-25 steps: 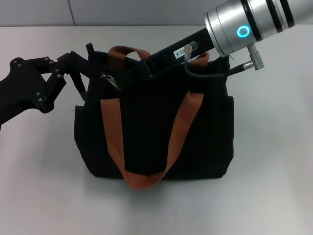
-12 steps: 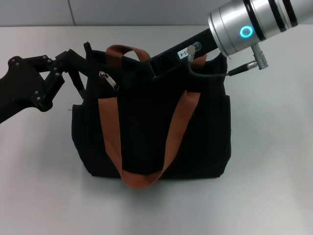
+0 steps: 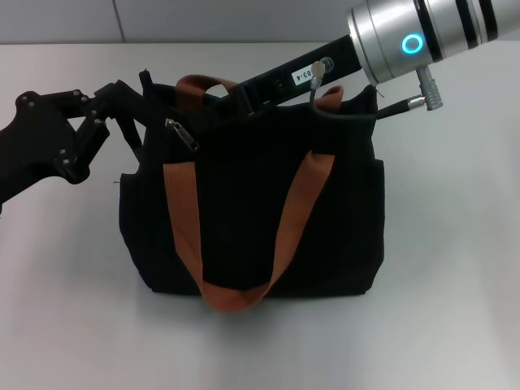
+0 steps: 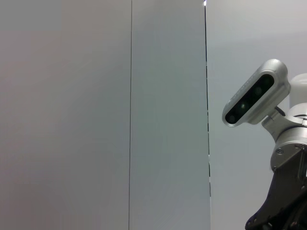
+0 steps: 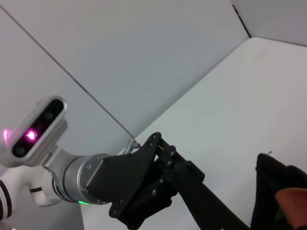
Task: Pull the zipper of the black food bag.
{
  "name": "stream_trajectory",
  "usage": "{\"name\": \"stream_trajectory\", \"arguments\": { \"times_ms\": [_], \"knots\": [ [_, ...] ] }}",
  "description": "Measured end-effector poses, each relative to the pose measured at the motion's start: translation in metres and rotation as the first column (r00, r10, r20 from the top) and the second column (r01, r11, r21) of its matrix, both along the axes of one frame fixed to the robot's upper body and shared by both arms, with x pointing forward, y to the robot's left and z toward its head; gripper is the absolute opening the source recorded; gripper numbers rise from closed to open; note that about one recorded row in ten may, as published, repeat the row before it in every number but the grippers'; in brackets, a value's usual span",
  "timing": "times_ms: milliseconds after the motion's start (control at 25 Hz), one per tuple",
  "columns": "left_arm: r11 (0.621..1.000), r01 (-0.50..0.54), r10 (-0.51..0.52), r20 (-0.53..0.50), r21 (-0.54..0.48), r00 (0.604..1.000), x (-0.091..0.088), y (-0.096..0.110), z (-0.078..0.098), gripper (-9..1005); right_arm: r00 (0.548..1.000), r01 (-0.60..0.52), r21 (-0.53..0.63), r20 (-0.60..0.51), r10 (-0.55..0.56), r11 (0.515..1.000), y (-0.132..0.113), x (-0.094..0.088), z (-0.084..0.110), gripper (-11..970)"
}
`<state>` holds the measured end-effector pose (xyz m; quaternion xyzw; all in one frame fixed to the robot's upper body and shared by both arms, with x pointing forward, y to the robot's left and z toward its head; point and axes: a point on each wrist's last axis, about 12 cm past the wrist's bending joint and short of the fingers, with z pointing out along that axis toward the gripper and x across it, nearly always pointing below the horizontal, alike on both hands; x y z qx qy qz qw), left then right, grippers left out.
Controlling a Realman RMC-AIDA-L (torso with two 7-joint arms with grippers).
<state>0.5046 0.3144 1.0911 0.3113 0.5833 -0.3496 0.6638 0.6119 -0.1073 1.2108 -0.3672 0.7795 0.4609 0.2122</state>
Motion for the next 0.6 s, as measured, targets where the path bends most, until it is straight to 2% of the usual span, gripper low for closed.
{"name": "stream_trajectory", "arguments": {
  "times_ms": [80, 280, 600],
  "knots": [
    [1.0, 0.003, -0.003, 0.0, -0.003, 1.0, -0.0004, -0.0006, -0.0001, 18, 1.0, 0.003, -0.002, 0.0, -0.003, 1.0, 0.0006, 0.0003, -0.0015, 17],
    [1.0, 0.013, -0.013, 0.004, -0.008, 1.0, -0.0019, -0.001, 0.0004, 19, 1.0, 0.006, -0.006, -0.013, -0.006, 1.0, 0.0021, 0.0007, -0.0054, 202],
    [1.0, 0.021, -0.021, 0.005, -0.012, 1.0, -0.0019, -0.0029, 0.0004, 19, 1.0, 0.002, -0.004, -0.013, -0.002, 1.0, 0.0048, 0.0002, -0.0093, 231]
  ]
}}
